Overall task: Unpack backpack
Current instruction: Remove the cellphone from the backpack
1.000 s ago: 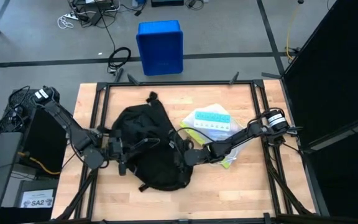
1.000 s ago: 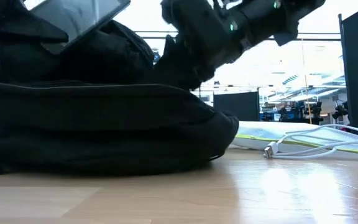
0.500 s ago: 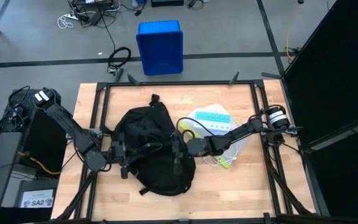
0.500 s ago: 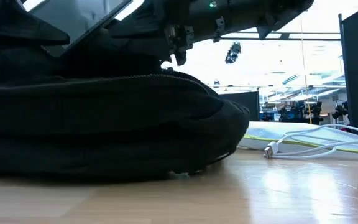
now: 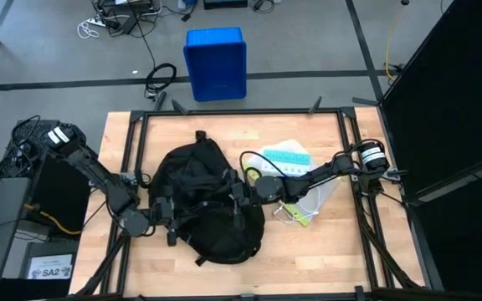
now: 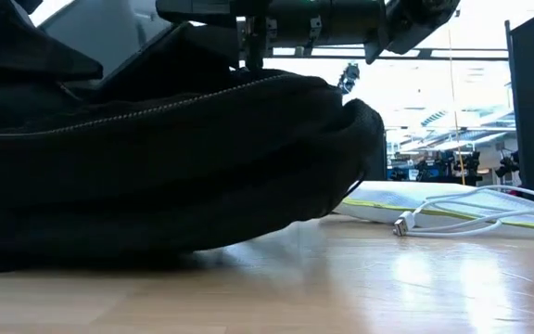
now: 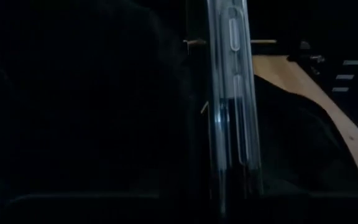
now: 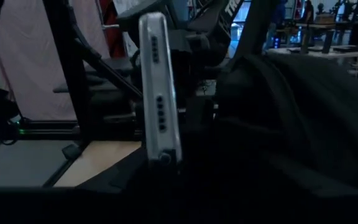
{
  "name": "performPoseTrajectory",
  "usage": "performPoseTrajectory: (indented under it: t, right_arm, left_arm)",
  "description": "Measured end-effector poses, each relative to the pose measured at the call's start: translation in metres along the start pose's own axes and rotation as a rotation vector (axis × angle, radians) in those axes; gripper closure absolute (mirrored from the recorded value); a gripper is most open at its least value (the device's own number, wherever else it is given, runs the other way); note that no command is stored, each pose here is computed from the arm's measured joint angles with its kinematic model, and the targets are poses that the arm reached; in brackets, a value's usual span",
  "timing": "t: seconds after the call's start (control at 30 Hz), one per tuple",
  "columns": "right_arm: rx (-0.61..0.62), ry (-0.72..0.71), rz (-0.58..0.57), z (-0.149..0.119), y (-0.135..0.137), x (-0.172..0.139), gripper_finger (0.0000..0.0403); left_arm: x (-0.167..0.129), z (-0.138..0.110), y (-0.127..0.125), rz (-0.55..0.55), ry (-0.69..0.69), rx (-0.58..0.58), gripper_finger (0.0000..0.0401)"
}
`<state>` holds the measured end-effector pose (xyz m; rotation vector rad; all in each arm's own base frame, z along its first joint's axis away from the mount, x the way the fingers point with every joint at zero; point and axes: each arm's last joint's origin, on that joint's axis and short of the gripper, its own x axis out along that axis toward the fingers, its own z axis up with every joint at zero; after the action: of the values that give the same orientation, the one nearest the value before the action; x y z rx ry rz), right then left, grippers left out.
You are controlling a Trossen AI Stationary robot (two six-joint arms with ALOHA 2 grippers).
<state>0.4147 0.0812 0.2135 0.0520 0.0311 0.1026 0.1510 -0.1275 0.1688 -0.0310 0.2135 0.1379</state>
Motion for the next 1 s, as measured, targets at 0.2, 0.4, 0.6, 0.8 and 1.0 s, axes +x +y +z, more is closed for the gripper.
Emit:
performPoseTrajectory:
  t: [0.2, 0.4, 0.6, 0.8, 1.0]
  right_arm:
    - [-0.031, 0.008, 0.041, 0.0, 0.001, 0.0, 0.0276]
    - [-0.155, -0.004, 0.058, 0.0, 0.011, -0.001, 0.0387]
    - [-0.181, -0.005, 0.063, 0.002, 0.023, -0.003, 0.0393]
    - [-0.244, -0.039, -0.006, 0.031, 0.042, -0.019, 0.0393]
    - [-0.35, 0.048, -0.182, 0.059, 0.063, -0.048, 0.0393]
  left_arm:
    - [0.002, -0.002, 0.0, 0.005, 0.008, -0.004, 0.0353]
    - [0.003, -0.001, 0.001, 0.015, 0.001, -0.007, 0.0311]
    - [0.003, -0.001, 0.001, 0.013, 0.001, 0.017, 0.0223]
    - [0.003, -0.003, 0.001, 0.013, 0.017, 0.041, 0.0179]
    - [0.003, 0.002, -0.002, -0.017, 0.009, 0.077, 0.0168]
